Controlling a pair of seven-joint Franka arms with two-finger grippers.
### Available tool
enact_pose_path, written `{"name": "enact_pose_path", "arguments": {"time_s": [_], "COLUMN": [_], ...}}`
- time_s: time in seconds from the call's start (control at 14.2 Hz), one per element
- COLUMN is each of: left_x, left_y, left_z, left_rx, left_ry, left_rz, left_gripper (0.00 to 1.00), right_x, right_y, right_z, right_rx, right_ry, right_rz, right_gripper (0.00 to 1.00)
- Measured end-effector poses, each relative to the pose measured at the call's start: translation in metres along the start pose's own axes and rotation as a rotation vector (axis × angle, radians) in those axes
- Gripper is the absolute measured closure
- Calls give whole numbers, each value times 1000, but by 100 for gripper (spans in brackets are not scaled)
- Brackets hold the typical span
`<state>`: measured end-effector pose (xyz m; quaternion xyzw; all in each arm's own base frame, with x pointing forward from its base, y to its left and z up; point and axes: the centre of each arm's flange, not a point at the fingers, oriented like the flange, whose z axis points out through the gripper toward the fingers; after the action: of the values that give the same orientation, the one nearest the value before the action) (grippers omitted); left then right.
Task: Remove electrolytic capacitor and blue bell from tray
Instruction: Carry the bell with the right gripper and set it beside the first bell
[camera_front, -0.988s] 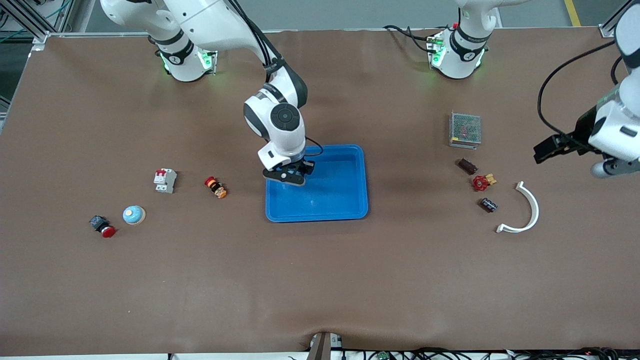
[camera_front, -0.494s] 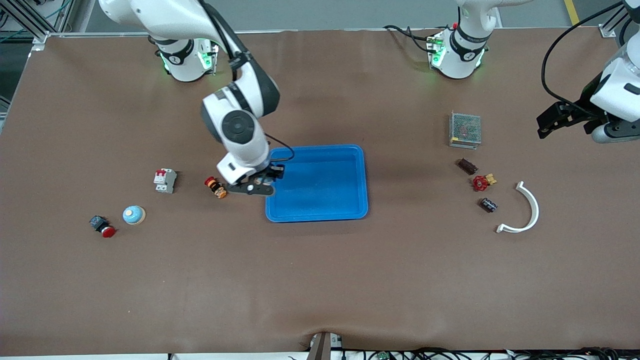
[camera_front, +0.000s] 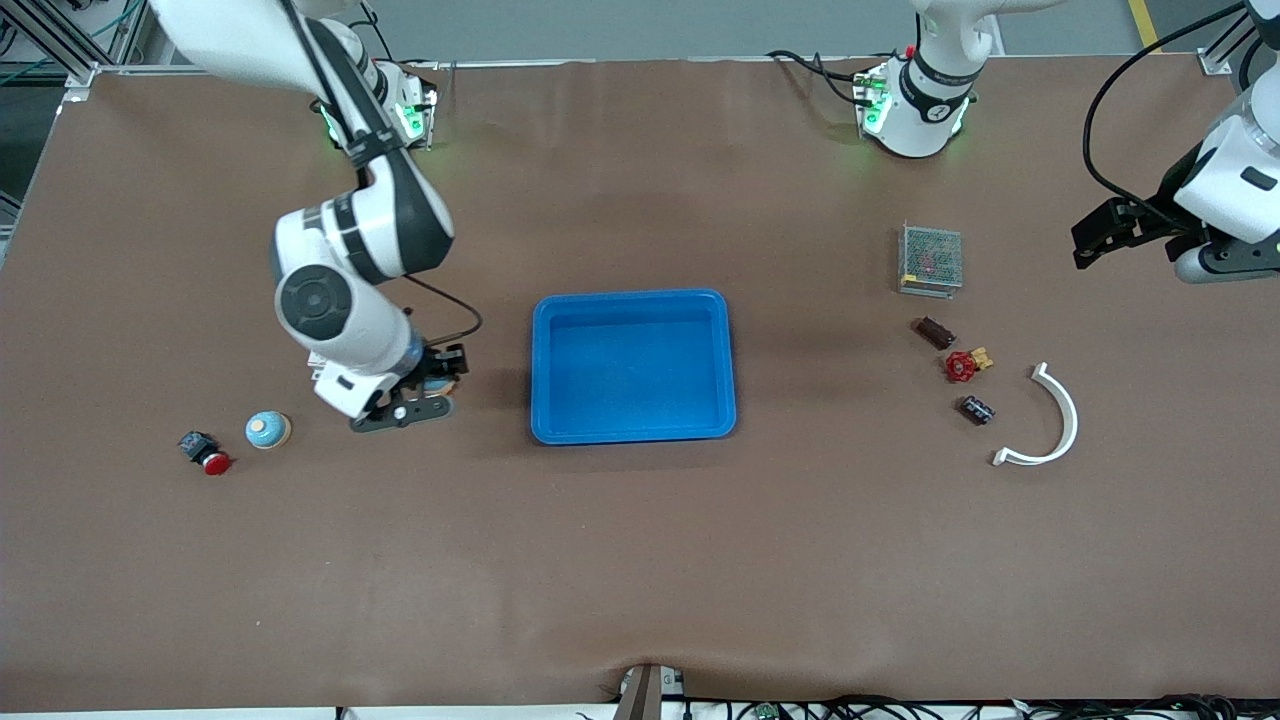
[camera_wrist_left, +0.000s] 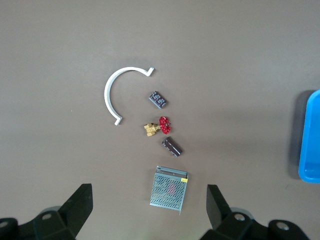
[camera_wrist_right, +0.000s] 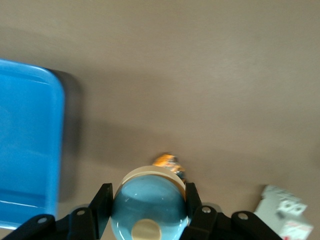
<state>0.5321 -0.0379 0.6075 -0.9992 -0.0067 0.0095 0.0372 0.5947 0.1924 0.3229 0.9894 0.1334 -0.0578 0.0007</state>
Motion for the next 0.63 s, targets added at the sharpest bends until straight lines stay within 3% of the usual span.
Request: {"name": "enact_pose_path", "arguments": {"time_s": [0.35, 0.63], "left_x": [-5, -6], "left_y": [6, 7], "left_z": [-6, -15], "left_rx": [3, 2], "left_ry": [-11, 7], "left_rz": [26, 30], "left_gripper": [0, 0], "right_x": [0, 5], "right_y": [73, 125], "right_z": [12, 52], "right_rx": [9, 0], "right_ry": [14, 39], "right_rz": [-172, -274], "right_gripper": [37, 37]}}
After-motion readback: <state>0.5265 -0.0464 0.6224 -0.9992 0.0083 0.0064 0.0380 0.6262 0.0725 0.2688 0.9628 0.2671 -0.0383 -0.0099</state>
